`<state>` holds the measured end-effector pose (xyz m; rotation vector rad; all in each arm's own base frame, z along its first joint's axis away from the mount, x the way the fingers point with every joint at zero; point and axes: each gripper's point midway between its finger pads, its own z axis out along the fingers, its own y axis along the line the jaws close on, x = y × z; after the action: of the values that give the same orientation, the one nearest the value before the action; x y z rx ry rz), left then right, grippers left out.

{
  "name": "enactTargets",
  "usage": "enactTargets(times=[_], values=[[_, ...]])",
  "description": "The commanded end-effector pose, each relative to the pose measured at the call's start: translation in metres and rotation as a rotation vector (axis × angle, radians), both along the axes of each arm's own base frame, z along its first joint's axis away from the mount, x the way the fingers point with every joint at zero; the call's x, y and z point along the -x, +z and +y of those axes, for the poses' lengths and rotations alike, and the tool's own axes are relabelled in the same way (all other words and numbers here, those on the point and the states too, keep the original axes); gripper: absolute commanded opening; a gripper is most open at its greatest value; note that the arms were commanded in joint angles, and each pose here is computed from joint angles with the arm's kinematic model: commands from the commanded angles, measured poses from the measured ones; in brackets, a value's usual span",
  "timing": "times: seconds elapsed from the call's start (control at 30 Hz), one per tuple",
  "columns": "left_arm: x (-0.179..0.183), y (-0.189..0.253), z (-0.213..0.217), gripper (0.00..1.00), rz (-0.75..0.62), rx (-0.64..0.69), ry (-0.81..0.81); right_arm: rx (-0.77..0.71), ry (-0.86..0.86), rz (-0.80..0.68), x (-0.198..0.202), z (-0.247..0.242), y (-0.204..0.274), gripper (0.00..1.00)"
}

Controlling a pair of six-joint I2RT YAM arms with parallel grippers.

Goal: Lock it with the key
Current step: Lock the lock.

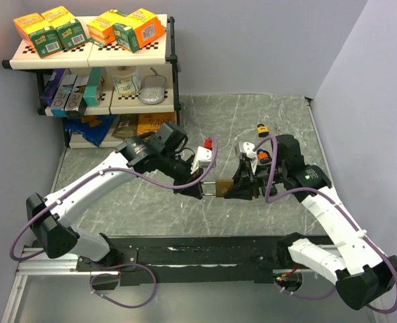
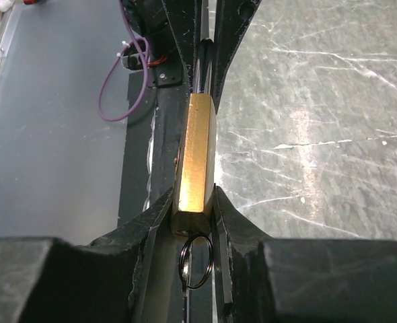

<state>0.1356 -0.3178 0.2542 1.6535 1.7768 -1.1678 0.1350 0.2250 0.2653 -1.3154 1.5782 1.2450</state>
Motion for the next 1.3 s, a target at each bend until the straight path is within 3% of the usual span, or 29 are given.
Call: enactTargets(times=[0.0,0.3,0.63,1.27], values=[[0.000,0.066,-0.042,0.01,-0.095,0.287,-0.078,-0.093,0.099,-0.067,0.011,0.017,0.022,0.00],[0.008,0.070,-0.051,0.01,-0.069,0.324,-0.107,-0.110,0.109,-0.087,0.012,0.027,0.023,0.00],[0.005,0.081,-0.069,0.01,-0.143,0.407,-0.094,-0.151,0.172,0.039,0.021,0.044,0.023,0.00],[-0.003,0.061,-0.087,0.01,-0.145,0.426,-0.090,-0.194,0.238,0.088,0.029,0.065,0.035,0.00]])
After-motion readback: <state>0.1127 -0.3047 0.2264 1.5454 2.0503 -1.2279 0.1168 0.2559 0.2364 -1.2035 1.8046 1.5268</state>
